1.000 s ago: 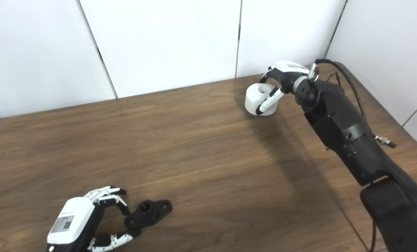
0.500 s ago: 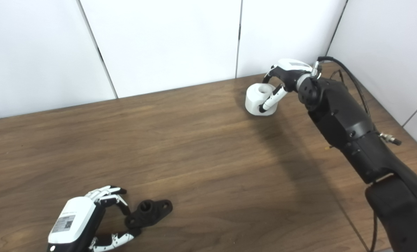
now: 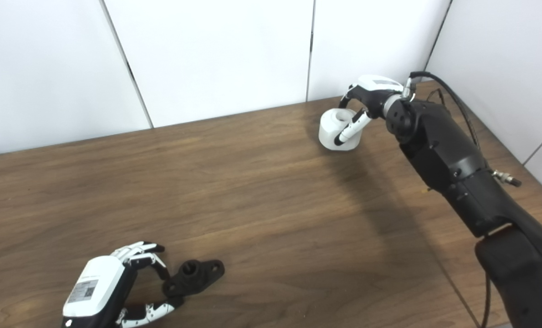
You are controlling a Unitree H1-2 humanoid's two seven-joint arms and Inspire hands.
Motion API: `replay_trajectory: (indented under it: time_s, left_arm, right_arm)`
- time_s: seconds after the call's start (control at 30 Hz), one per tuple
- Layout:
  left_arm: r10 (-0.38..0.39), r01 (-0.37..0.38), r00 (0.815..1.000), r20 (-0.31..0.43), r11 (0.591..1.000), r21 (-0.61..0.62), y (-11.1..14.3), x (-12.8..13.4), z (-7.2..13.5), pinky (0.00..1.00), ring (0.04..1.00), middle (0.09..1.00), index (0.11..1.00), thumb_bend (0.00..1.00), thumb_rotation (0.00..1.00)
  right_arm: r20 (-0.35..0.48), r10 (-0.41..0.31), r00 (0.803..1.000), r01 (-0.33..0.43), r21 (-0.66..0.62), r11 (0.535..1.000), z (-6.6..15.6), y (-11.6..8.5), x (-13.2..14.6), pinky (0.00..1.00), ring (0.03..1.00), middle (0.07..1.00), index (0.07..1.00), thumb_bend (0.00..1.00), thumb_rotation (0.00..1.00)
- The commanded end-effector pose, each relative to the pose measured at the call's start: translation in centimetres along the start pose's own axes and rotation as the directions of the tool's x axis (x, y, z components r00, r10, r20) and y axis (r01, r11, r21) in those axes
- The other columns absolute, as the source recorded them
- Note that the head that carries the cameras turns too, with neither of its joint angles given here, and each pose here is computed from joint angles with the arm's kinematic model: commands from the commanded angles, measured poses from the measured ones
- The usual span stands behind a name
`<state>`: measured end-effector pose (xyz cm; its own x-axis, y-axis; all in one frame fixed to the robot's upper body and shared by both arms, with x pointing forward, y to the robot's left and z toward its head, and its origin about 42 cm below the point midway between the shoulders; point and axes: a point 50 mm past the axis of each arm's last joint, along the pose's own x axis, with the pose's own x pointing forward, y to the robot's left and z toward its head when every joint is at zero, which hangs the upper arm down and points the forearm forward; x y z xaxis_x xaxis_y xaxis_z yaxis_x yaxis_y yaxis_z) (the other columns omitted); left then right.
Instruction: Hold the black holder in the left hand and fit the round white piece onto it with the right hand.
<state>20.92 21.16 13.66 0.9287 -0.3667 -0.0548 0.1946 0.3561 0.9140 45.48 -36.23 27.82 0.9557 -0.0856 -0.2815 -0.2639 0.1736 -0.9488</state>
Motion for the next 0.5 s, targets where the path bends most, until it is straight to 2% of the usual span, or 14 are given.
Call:
replay_trajectory:
  time_s: [0.0,0.47]
  left_arm:
    - [-0.123,0.123,0.99,-0.076,0.992,0.004,-1.67,-1.12,-1.01,0.82,0.845,0.791,0.49,0.52,0.05]
    - [-0.127,0.127,0.989,-0.079,0.992,-0.01,-1.65,-1.1,-0.97,0.82,0.846,0.793,0.49,0.52,0.05]
  right_arm:
    - [0.016,-0.103,0.995,0.103,-0.035,0.994,0.06,-3.95,-0.49,0.96,1.0,0.975,0.761,0.81,0.35]
    - [0.014,-0.094,0.996,0.094,-0.036,0.995,-0.01,-3.47,-0.34,0.96,1.0,0.966,0.747,0.81,0.32]
